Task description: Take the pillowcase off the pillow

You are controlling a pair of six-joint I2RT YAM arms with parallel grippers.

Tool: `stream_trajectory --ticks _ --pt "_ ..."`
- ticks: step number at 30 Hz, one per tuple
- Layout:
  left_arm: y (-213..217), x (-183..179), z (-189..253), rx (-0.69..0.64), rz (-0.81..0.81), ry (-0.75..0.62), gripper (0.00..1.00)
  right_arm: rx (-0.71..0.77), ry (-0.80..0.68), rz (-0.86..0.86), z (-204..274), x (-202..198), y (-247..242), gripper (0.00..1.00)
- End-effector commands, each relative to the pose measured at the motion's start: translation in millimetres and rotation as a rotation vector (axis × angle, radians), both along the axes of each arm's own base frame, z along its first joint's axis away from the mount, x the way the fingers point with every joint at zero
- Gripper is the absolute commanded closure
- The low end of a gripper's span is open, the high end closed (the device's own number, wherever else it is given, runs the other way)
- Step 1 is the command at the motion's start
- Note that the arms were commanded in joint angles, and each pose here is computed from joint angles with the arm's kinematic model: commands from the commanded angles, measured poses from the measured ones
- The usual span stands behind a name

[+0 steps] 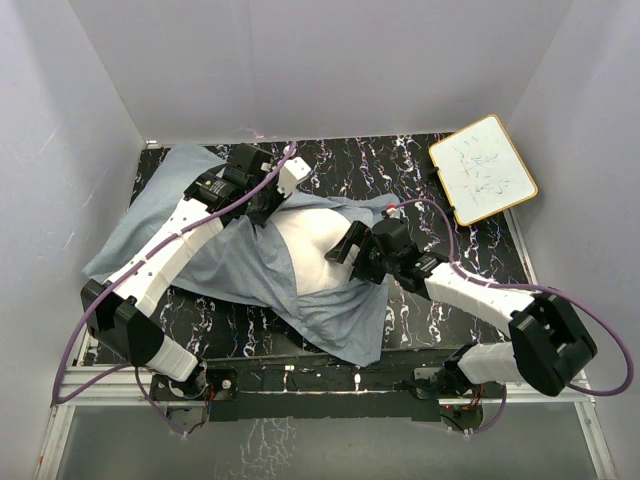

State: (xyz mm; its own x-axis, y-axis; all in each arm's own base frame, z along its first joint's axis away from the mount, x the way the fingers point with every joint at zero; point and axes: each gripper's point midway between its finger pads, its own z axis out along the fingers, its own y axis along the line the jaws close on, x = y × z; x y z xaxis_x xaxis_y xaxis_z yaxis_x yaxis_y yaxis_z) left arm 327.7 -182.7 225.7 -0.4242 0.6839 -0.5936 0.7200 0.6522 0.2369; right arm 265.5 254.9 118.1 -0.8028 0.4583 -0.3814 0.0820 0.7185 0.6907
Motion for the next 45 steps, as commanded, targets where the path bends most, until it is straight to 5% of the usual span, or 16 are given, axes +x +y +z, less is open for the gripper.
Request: stream_trajectory --ticks 1,9,15,20,22,26,31,37,45 --pt "6.5 -12.2 14.7 -0.004 -0.016 -0.003 1.00 0.100 -0.069 -0.007 -3.8 19.2 18.9 0.02" --pt "4.8 -22.6 8.5 -0.012 -0.027 0.056 1.00 0.493 -0.351 0.120 69.9 29.3 62.9 0.02" --pt "4.2 -24.3 6.2 -0.007 -0.029 0.083 1.00 0.387 -0.400 0.228 93.6 43.5 99.3 0.02" --pt "-1.4 -22.5 25.3 -0.038 -0.022 0.080 1.00 0.313 -0.267 0.226 47.7 56.0 124.6 0.05" --pt "-2.4 -22.0 36.1 -0.049 -0.019 0.068 1.00 0.282 -0.200 0.231 17.7 61.8 135.3 0.10" --pt "0.6 -18.0 63.6 -0.055 -0.007 0.016 1.00 0.276 -0.225 0.234 23.8 79.2 148.5 0.44" --pt "10.1 -7.9 99.6 -0.057 0.029 -0.109 1.00 0.221 -0.466 0.247 102.2 105.2 146.5 0.91" --pt "51.5 28.2 132.6 -0.013 0.261 -0.358 1.00 0.183 -0.896 0.274 245.7 108.4 128.3 0.92" --pt "161.5 58.6 129.2 -0.034 0.601 -0.388 1.00 0.157 -1.232 0.273 376.8 78.2 92.3 0.92"
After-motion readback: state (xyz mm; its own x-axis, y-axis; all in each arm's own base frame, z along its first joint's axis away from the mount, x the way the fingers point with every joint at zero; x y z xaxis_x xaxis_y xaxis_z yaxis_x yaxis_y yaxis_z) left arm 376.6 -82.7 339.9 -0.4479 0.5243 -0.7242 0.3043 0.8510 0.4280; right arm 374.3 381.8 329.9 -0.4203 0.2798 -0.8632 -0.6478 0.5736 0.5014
